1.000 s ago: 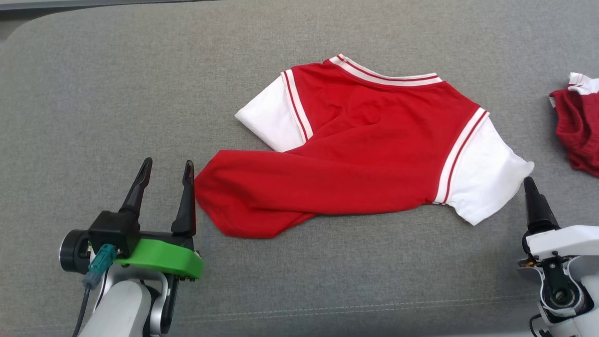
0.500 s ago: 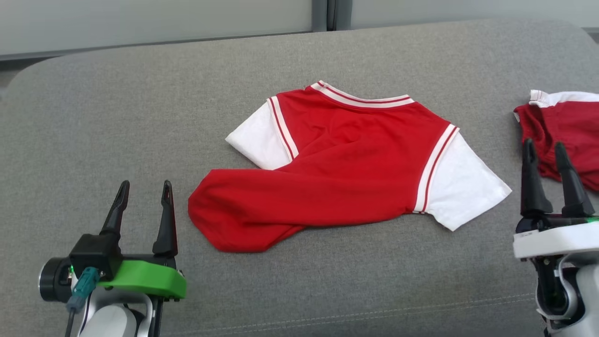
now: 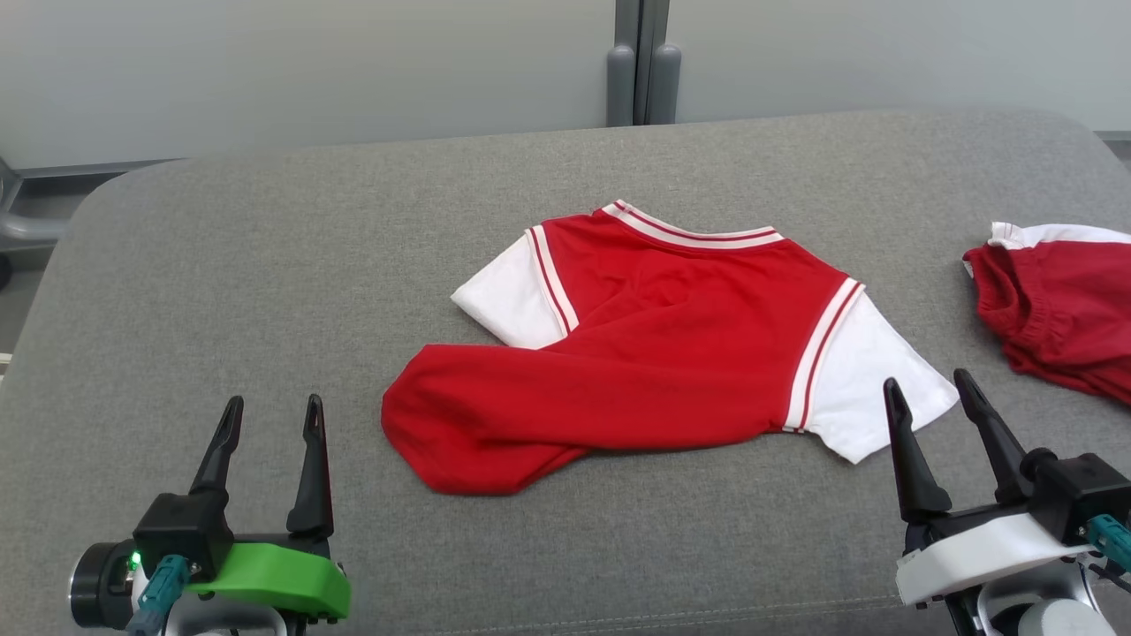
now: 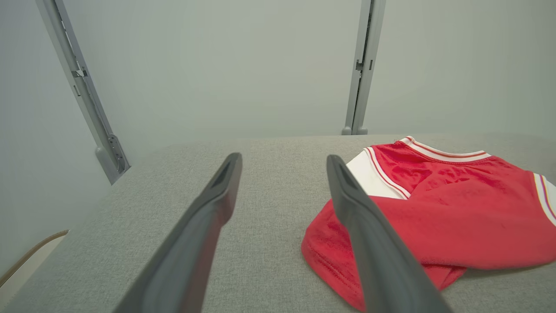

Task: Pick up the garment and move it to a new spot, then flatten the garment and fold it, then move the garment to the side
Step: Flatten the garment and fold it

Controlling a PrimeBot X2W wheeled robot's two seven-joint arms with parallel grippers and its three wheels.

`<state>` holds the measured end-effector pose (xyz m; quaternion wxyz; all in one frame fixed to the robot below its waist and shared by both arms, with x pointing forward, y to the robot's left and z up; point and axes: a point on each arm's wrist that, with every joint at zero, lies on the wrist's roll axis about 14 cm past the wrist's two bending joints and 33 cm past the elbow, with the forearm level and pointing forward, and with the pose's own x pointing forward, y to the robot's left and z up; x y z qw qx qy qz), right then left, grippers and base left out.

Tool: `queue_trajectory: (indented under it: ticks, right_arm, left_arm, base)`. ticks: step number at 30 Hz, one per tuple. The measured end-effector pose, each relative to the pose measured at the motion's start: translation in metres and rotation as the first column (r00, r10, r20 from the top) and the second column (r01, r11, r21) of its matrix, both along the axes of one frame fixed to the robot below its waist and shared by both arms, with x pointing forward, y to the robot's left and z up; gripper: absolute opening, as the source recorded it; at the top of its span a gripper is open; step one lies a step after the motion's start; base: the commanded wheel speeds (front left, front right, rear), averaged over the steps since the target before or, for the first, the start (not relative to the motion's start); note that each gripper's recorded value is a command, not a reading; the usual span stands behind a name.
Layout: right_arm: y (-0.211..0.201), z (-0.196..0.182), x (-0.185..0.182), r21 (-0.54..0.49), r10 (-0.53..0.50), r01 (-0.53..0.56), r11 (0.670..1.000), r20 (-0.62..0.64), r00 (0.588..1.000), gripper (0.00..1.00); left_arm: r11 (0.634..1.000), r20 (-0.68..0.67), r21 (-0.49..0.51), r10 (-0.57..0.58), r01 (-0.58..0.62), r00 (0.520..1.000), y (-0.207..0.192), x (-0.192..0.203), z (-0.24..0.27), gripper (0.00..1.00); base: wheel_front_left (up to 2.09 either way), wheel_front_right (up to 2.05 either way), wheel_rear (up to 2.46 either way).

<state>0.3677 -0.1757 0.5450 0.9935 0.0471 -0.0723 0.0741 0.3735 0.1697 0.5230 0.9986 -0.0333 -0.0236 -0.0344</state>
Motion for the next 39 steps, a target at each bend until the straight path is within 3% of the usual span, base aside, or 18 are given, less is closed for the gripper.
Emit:
queue_trajectory:
  ticks: [19, 23, 27, 29, 34, 39]
  right_arm:
    - [0.009, -0.011, -0.022, -0.024, 0.001, -0.003, 1.000, -0.062, 0.998, 1.00]
    - [0.012, -0.012, -0.019, -0.022, 0.010, -0.012, 1.000, -0.066, 0.998, 1.00]
    - [0.018, -0.016, -0.014, -0.019, 0.029, -0.031, 0.999, -0.083, 0.996, 1.00]
    - [0.023, -0.016, -0.009, -0.017, 0.043, -0.045, 0.999, -0.083, 0.996, 1.00]
    - [0.025, -0.021, -0.004, -0.014, 0.050, -0.051, 0.999, -0.099, 0.994, 1.00]
    - [0.020, -0.028, 0.004, -0.018, 0.033, -0.035, 0.999, -0.110, 0.993, 1.00]
  left_arm:
    - [1.000, -0.035, 0.027, -0.012, 0.013, 0.999, -0.002, -0.015, -0.010, 1.00]
    - [0.988, -0.092, 0.041, -0.145, 0.149, 0.985, -0.035, -0.015, -0.016, 1.00]
    - [0.924, -0.230, 0.025, -0.367, 0.382, 0.902, -0.094, -0.025, -0.038, 1.00]
    - [0.864, -0.334, 0.006, -0.473, 0.504, 0.815, -0.127, -0.035, -0.059, 1.00]
    - [0.791, -0.459, -0.012, -0.548, 0.612, 0.699, -0.154, -0.037, -0.088, 1.00]
    - [0.753, -0.557, -0.010, -0.551, 0.658, 0.622, -0.158, -0.025, -0.118, 1.00]
  base:
    - [0.00, 0.00, 0.00]
    - [0.00, 0.00, 0.00]
    - [0.00, 0.00, 0.00]
    - [0.00, 0.00, 0.00]
    - [0.00, 0.00, 0.00]
    - [0.00, 0.00, 0.00]
